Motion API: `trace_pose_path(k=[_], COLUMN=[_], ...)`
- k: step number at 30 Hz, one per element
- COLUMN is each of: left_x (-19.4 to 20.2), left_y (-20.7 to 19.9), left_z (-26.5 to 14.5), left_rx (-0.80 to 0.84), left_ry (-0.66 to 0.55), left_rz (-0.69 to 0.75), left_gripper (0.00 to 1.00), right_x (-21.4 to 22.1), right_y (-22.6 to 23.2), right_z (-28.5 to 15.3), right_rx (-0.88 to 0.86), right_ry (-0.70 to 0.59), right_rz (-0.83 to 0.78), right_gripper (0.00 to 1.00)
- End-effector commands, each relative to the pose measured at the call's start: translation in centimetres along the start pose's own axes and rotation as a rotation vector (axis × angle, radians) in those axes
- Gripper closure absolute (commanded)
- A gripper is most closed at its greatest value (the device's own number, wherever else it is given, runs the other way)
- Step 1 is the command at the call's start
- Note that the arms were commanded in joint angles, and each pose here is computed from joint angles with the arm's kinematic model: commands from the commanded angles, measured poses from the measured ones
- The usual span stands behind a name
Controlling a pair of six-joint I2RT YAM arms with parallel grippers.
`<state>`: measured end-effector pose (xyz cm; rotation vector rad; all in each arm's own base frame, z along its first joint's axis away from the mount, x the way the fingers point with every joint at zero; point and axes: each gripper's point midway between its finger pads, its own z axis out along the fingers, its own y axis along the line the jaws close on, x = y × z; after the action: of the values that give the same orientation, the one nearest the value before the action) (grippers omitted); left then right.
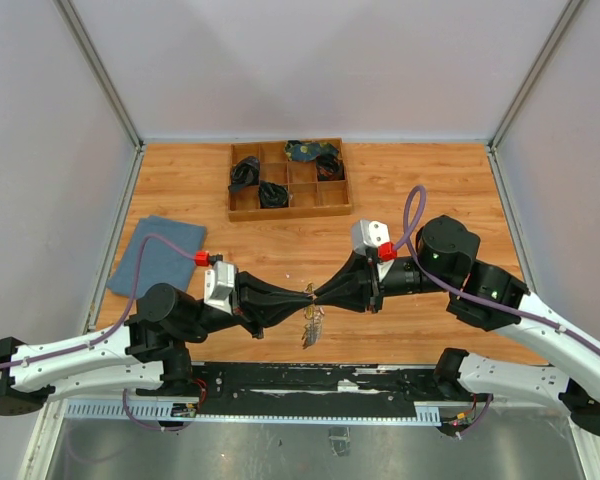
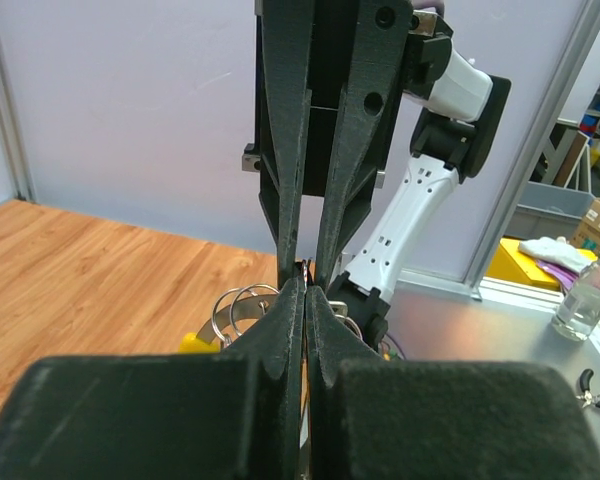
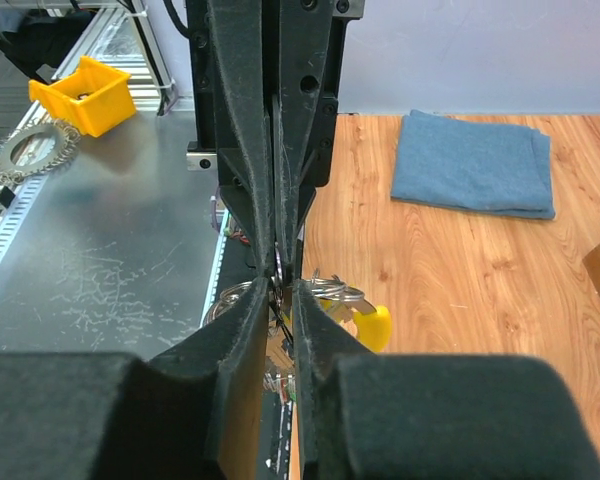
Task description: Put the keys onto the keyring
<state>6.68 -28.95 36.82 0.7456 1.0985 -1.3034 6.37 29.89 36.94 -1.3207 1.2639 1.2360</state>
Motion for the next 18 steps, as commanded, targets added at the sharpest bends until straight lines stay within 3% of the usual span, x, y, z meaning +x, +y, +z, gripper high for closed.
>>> trace_pose_path(k=[1,4,7,15,18], left_x=[-3.2,-3.4,-3.2,-2.1,-1.8], left_y=[-0.9,-0.8,-0.5,0.4,0.8], left_z=[0.1,0.0,0.0,0.0,0.0], left_rx=[0.037,0.031,0.015,-0.038,-0.062], left_ry=[-0.110,-0.120,-0.111,-0.021,0.014], left_rz=[0.009,0.011,0.010,0.022,0.039], left_gripper=[1.00,1.00,0.98,0.59,0.57], right_x=[-0.7,-0.7,-1.2,-0.7,0.0], right_y=[1.2,1.2,1.1,0.9,0.8], right_z=[0.2,0.2,-0.4,-2.3,-3.2], right_rx=[-0.058,-0.063,-0.045,-0.023,-0.021], right_ry=[-0.034,-0.031,-0.015,0.133,0.216], right_rz=[-0.010,-0.018,-0.046,-0.141,-0.169], right_gripper=[0.87,0.99,1.00,1.00,1.00])
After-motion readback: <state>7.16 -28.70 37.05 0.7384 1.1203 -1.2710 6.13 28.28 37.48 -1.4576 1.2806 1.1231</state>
